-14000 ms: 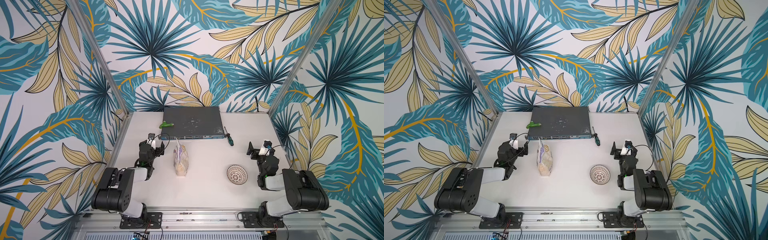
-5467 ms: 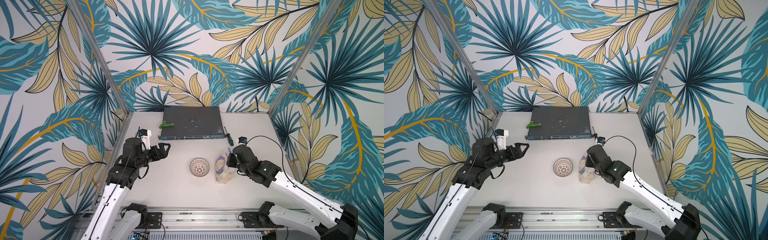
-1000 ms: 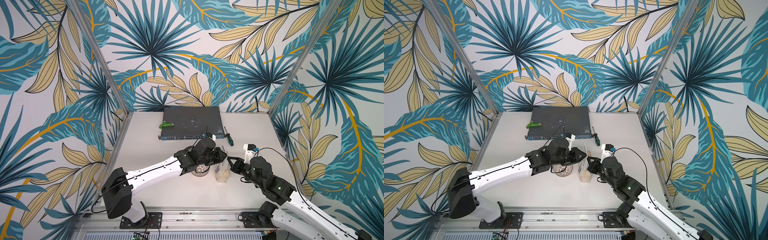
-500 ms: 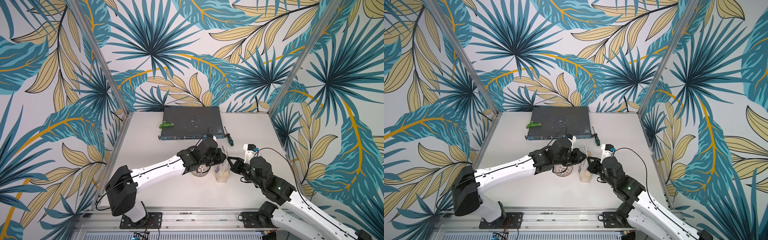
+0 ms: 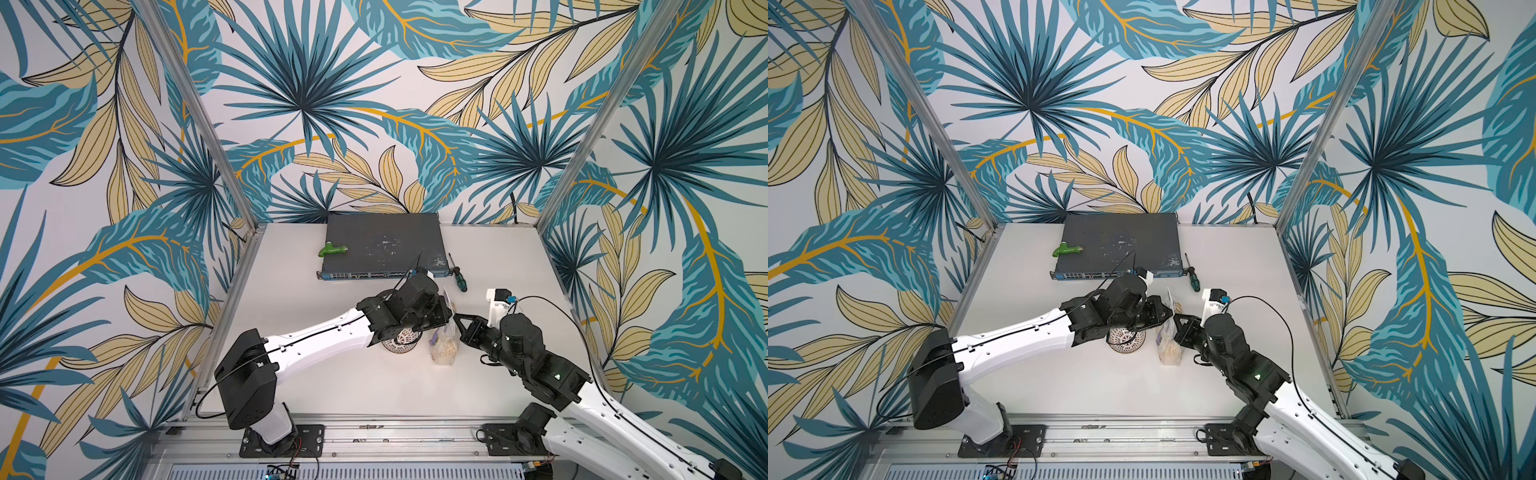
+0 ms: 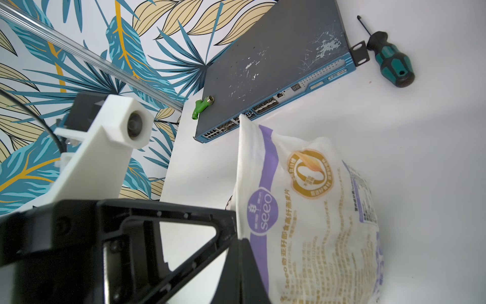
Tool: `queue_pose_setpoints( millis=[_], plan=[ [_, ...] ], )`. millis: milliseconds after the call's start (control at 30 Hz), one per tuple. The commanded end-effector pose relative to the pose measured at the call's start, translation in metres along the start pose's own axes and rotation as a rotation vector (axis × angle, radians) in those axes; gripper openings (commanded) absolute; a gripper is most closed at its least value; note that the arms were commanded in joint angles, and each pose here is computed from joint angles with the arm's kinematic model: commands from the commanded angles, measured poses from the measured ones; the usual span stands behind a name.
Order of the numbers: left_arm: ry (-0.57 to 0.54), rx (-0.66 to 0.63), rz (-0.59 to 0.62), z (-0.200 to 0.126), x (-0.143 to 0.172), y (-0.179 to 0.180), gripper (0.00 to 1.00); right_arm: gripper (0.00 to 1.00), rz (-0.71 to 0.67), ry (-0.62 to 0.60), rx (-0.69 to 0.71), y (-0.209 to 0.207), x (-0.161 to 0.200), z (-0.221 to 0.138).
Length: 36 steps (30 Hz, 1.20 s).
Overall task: Pour the oats into the breakfast bowl
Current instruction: Open the oats bag at the center of the board.
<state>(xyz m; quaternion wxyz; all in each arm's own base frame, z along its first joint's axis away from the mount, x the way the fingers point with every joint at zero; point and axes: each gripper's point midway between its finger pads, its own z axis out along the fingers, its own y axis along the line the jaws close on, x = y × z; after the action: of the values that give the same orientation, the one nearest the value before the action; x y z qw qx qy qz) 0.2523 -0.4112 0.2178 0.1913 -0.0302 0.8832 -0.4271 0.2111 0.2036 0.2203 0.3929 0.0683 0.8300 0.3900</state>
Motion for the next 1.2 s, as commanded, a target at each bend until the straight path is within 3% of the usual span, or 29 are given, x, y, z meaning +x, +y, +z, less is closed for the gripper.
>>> queue_pose_setpoints(
  millis=[0, 167, 433, 533, 833, 1167],
  plan=[
    [0.002, -0.039, 0.012, 0.002, 0.000, 0.005, 0.07, 0.02, -0.016, 0.048, 0.029, -0.013, 0.015, 0.003],
    [0.008, -0.037, 0.007, 0.003, 0.001, 0.005, 0.02, 0.20, -0.034, 0.061, 0.011, -0.008, 0.015, 0.003],
    [0.010, -0.034, 0.008, 0.002, 0.001, 0.004, 0.00, 0.25, -0.053, 0.076, -0.001, -0.002, 0.015, 0.003],
    [0.012, -0.034, 0.007, 0.002, 0.001, 0.003, 0.00, 0.23, -0.058, 0.084, 0.021, -0.006, 0.016, 0.005],
    [0.009, -0.039, 0.014, 0.001, 0.001, 0.004, 0.00, 0.00, -0.053, 0.047, 0.060, -0.010, 0.007, 0.002],
    [-0.104, -0.153, 0.069, -0.036, -0.026, 0.001, 0.00, 0.00, -0.026, -0.119, 0.198, -0.024, -0.031, -0.020]
  ],
)
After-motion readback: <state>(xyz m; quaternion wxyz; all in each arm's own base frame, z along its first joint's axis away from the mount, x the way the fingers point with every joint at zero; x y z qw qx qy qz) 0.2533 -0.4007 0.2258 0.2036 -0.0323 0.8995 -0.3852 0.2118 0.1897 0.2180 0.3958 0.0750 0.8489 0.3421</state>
